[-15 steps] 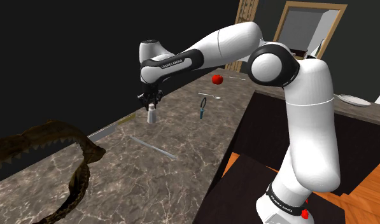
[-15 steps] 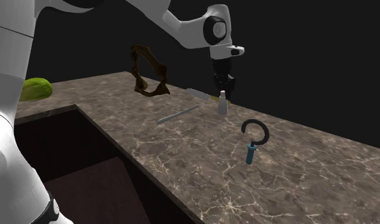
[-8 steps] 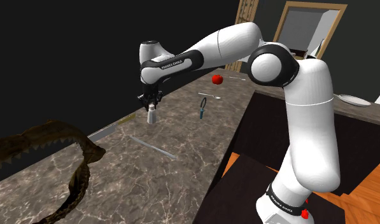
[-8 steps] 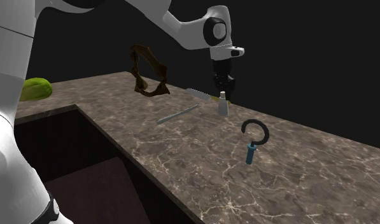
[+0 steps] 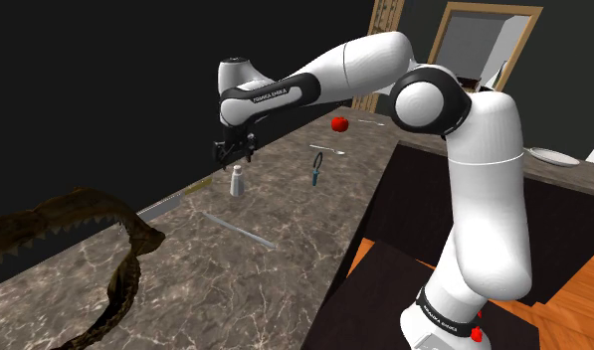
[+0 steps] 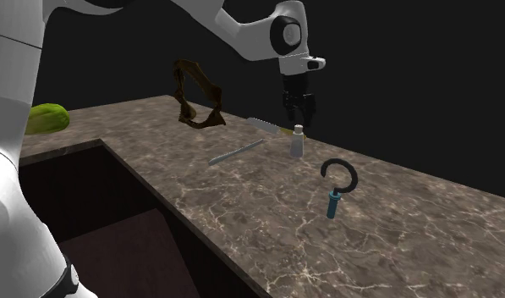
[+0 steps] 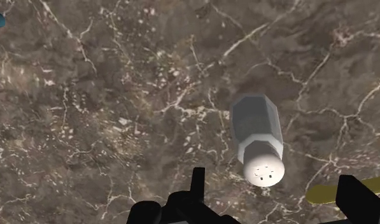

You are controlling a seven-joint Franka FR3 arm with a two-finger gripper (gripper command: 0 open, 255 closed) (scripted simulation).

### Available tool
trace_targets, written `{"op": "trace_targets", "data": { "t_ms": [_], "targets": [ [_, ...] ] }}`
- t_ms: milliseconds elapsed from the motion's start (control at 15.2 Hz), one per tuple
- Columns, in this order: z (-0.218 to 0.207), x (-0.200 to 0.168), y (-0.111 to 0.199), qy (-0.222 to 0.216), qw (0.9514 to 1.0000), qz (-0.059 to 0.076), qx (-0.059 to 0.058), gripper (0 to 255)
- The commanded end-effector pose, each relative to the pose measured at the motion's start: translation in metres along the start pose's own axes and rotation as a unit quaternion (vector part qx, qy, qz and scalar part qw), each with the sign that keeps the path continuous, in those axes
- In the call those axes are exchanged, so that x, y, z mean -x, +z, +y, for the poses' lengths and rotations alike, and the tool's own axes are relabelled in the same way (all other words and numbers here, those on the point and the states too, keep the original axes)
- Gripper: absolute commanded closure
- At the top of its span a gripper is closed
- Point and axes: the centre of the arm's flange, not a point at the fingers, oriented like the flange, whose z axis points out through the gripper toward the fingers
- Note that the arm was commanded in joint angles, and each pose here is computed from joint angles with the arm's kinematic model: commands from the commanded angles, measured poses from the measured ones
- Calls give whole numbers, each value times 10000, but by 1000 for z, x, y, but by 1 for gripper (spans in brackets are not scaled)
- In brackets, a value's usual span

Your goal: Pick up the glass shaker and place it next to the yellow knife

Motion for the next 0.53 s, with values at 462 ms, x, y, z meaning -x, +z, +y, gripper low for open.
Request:
{"op": "trace_targets", "data": {
  "t_ms": [462],
  "targets": [
    [-2, 1, -35, 1, 10000, -1, 1, 0]
  ]
}}
